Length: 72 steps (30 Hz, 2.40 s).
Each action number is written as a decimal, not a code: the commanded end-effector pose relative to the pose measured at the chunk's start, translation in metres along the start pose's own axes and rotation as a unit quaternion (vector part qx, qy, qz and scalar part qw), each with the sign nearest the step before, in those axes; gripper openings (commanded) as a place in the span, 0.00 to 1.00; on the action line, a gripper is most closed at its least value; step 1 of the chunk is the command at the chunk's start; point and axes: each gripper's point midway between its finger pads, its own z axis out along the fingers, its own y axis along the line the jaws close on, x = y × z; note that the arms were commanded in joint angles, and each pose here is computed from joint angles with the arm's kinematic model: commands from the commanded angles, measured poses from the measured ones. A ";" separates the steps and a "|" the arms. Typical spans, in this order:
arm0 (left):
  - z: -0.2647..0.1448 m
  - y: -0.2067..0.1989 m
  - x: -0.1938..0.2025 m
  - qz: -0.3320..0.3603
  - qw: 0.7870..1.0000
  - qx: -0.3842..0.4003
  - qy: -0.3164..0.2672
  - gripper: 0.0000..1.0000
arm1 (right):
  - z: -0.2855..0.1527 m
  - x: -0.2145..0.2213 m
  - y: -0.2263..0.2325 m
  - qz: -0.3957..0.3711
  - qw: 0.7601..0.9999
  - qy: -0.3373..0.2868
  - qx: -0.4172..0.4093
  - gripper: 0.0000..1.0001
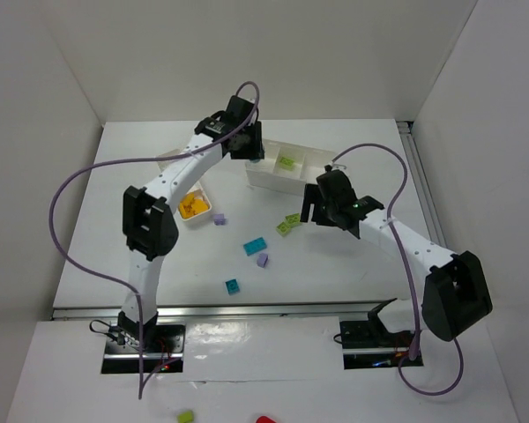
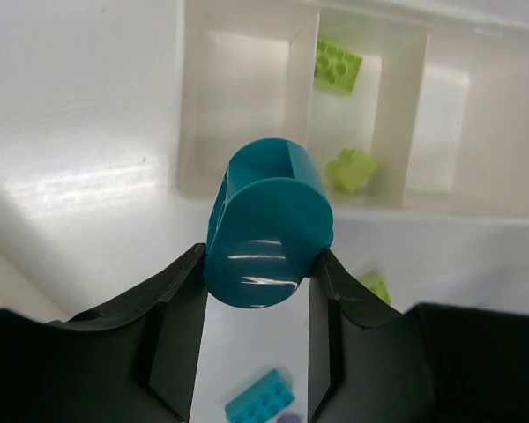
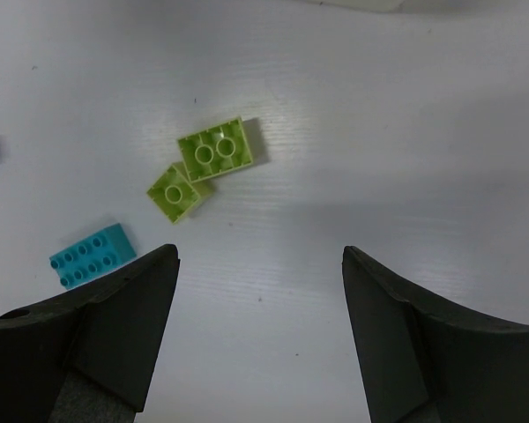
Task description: Sort the legos into containers by color
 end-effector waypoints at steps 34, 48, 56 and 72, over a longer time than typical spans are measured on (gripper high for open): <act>-0.067 0.014 0.017 0.016 0.999 0.043 0.001 0.83 | 0.105 0.015 0.035 -0.016 0.999 0.010 0.040 0.87; -0.064 0.007 0.023 0.023 0.999 0.047 0.008 0.82 | 0.079 0.045 0.040 -0.021 0.998 0.058 0.008 0.87; -0.062 0.010 0.025 0.023 0.999 0.041 0.011 0.82 | 0.071 0.068 0.057 -0.013 0.997 0.078 -0.024 0.79; -0.064 0.015 0.030 0.023 0.999 0.031 0.011 0.82 | 0.066 0.036 0.094 -0.045 0.995 0.058 -0.065 0.06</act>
